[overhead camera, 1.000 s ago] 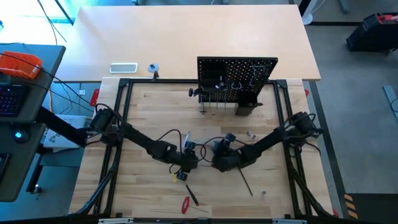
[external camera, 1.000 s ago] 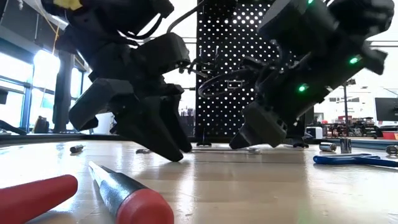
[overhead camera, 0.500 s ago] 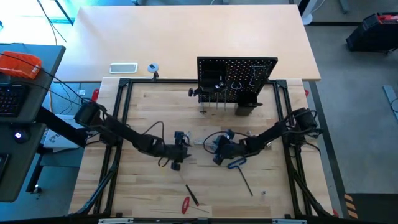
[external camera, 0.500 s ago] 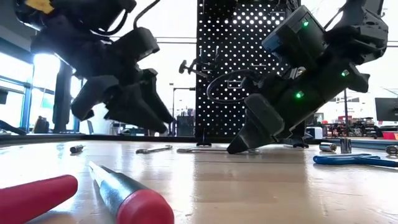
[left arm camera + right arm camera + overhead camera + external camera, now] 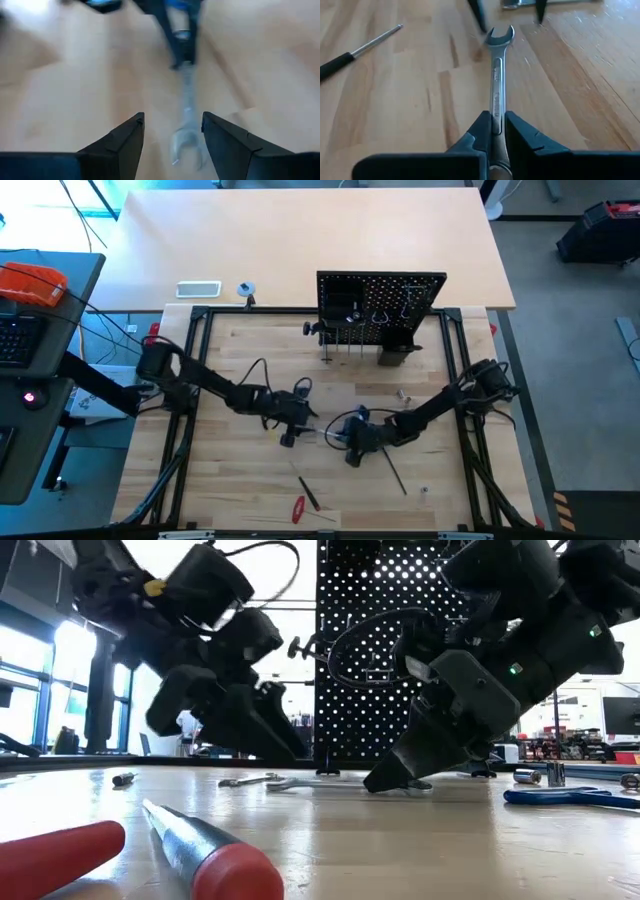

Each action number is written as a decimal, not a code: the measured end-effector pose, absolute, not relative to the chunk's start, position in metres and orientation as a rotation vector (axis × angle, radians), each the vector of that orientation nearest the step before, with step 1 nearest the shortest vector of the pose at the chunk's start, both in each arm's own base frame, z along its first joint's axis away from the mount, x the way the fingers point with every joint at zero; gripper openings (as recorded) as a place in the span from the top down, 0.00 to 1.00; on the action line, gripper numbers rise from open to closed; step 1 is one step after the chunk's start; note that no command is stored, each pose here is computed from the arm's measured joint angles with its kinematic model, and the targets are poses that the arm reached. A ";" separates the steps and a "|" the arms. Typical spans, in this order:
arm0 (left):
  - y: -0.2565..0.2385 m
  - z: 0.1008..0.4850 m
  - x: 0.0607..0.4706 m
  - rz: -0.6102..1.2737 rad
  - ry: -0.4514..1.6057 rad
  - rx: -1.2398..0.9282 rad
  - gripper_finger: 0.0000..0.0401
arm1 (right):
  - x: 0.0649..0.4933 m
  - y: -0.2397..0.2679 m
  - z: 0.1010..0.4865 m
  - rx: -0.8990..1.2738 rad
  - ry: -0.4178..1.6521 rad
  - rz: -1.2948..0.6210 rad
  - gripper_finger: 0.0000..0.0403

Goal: Hang tools onto peg board
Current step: Hang the silver combination wrench onto the pegboard

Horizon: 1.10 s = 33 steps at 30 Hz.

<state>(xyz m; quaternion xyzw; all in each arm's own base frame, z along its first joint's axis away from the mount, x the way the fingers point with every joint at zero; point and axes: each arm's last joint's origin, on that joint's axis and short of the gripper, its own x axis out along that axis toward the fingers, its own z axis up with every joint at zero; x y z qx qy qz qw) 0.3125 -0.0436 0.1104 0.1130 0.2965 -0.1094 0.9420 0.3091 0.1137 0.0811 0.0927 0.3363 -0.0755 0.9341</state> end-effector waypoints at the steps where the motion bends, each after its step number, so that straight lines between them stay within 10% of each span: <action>1: -0.045 0.108 0.316 -0.261 0.607 0.211 0.52 | 0.311 0.116 0.083 0.177 0.681 -0.145 0.95; 13: -0.051 0.088 0.344 -0.382 0.684 0.148 0.53 | 0.331 0.128 0.103 0.001 0.738 -0.166 1.00; 24: -0.051 0.087 0.344 -0.381 0.688 0.182 0.96 | 0.332 0.130 0.104 0.000 0.757 -0.172 1.00; 33: -0.051 0.088 0.344 -0.385 0.681 0.197 0.98 | 0.329 0.135 0.110 -0.003 0.745 -0.162 0.99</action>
